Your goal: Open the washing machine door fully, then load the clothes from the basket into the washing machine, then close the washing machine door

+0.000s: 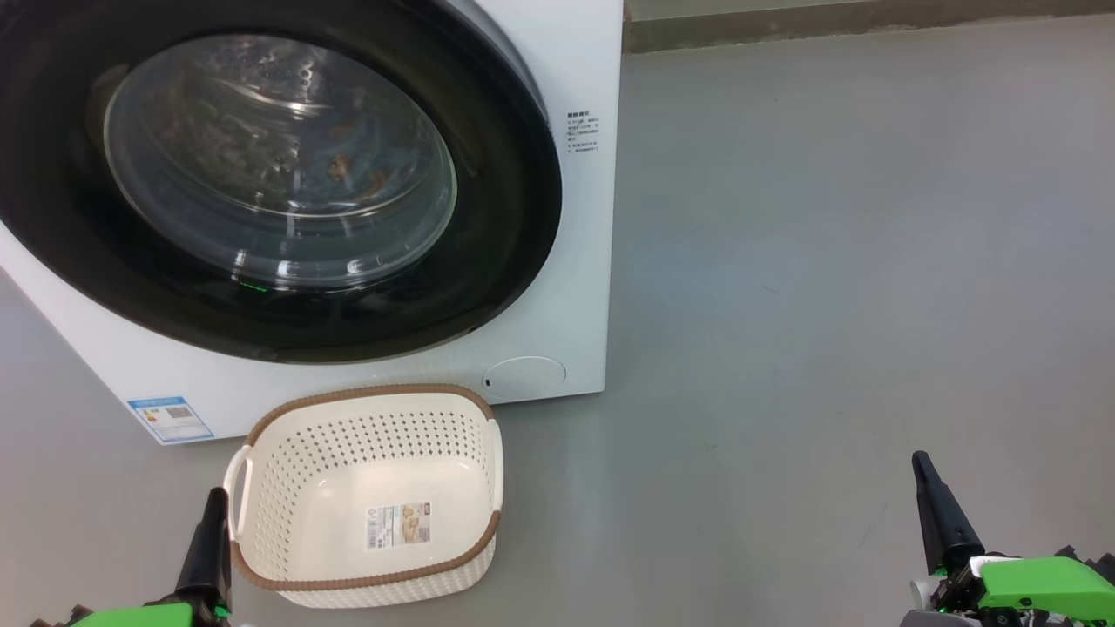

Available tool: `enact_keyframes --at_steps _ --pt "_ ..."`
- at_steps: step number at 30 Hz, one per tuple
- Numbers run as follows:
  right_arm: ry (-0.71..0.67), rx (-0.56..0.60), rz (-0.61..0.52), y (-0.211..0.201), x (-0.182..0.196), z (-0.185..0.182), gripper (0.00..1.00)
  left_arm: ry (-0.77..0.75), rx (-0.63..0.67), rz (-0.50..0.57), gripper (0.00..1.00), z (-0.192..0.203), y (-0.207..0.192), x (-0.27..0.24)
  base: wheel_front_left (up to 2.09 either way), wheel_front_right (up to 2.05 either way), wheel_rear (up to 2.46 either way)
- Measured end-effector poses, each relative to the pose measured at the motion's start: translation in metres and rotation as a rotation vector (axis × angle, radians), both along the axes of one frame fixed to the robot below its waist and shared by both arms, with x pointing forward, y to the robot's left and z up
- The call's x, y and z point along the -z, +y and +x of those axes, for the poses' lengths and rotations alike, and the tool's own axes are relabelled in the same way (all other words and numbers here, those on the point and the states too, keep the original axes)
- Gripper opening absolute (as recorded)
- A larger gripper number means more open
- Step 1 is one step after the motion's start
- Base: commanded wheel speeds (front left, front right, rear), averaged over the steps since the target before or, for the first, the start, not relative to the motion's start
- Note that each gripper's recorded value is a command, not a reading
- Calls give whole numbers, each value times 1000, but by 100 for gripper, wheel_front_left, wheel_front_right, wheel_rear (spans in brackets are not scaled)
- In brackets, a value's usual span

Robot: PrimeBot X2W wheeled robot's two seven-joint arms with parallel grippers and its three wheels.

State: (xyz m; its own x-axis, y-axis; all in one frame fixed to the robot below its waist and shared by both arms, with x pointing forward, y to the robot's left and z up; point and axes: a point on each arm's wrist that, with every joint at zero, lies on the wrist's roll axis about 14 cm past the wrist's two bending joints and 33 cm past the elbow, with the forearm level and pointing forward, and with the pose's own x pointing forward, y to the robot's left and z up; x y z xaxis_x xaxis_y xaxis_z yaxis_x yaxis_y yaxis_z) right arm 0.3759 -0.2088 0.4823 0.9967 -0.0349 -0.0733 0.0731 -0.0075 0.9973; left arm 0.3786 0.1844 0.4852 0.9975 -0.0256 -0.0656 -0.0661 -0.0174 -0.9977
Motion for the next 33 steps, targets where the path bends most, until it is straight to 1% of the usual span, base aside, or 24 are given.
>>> enact_keyframes --at_steps 33 --pt "0 0 0 0 0 0 0 0 4 -1 0 0 0 0 0 0 0"
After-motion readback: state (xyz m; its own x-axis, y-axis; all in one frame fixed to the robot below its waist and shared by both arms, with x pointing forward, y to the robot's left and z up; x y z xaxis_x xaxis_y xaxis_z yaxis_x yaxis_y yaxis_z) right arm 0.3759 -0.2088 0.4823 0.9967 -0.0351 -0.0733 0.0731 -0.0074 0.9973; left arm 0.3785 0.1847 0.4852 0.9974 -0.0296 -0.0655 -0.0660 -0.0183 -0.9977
